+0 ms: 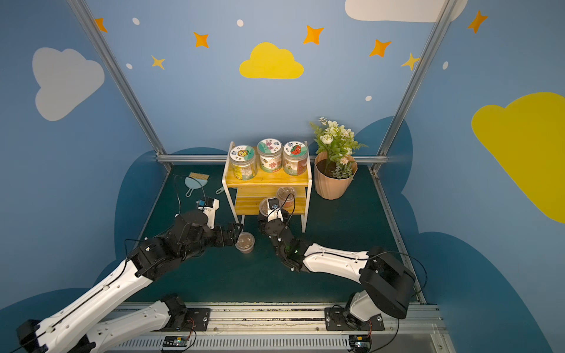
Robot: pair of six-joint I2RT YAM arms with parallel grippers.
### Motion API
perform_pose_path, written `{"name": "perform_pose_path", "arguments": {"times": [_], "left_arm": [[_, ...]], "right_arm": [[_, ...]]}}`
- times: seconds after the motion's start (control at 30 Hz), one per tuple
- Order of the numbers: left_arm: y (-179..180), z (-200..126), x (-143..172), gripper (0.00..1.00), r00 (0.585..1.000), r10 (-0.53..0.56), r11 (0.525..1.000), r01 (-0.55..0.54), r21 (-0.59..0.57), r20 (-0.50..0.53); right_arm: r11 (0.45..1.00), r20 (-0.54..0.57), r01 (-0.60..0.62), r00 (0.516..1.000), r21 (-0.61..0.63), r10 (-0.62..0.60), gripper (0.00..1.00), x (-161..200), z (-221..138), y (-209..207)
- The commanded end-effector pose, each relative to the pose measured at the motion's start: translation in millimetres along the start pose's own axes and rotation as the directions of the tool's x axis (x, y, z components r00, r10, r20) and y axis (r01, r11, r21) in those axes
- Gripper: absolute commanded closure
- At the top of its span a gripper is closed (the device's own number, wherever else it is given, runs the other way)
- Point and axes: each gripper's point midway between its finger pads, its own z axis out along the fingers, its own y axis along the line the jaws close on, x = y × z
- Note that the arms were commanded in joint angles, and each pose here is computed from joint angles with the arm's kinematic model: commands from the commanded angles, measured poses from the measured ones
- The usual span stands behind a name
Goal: Place the seed container on the shelf
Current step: Place the seed jar on the shelf.
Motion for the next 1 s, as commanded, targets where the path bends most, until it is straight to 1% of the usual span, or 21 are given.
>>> {"name": "perform_pose_path", "arguments": {"times": [0.0, 0.1, 0.23, 0.33, 0.53, 0.73, 0.9, 0.97], "left_arm": [[-2, 1, -1, 0.00, 1.000, -0.007, 1.000, 0.007, 0.020, 0.004], [1, 1, 1, 0.00, 1.000, -0.008, 1.000, 0.008, 0.015, 0.004], [5, 0, 2, 0.00, 1.000, -0.019, 1.000, 0.019, 0.008, 0.007], [8, -1, 1, 0.00, 1.000, -0.023, 1.000, 0.023, 0.004, 0.009], [15, -4, -2, 0.00, 0.999, -0.034, 0.999, 0.034, -0.006, 0.017], [17, -5, -2, 0.00, 0.999, -0.040, 0.999, 0.040, 0.002, 0.005], [22, -2, 2, 0.00, 0.999, -0.040, 0.999, 0.040, -0.006, -0.013], [23, 0, 3, 0.00, 0.999, -0.044, 0.999, 0.044, -0.009, -0.021]], "right_arm": [[0.993, 0.072, -0.116, 0.991, 0.032, 0.114, 0.44, -24, 9, -1], [0.987, 0.095, -0.151, 0.985, 0.056, 0.145, 0.44, -26, 16, -1], [0.987, 0.093, -0.150, 0.985, 0.065, 0.143, 0.43, -26, 26, 6], [0.985, 0.092, -0.149, 0.986, 0.091, 0.140, 0.43, -22, 30, 3], [0.983, 0.087, -0.148, 0.986, 0.106, 0.139, 0.44, -19, 39, -2], [0.982, 0.042, -0.151, 0.988, 0.117, 0.147, 0.44, -9, 48, -6], [0.981, 0.026, -0.147, 0.989, 0.126, 0.145, 0.42, -6, 53, -9], [0.980, 0.028, -0.151, 0.989, 0.130, 0.148, 0.39, -7, 54, -11]]}}
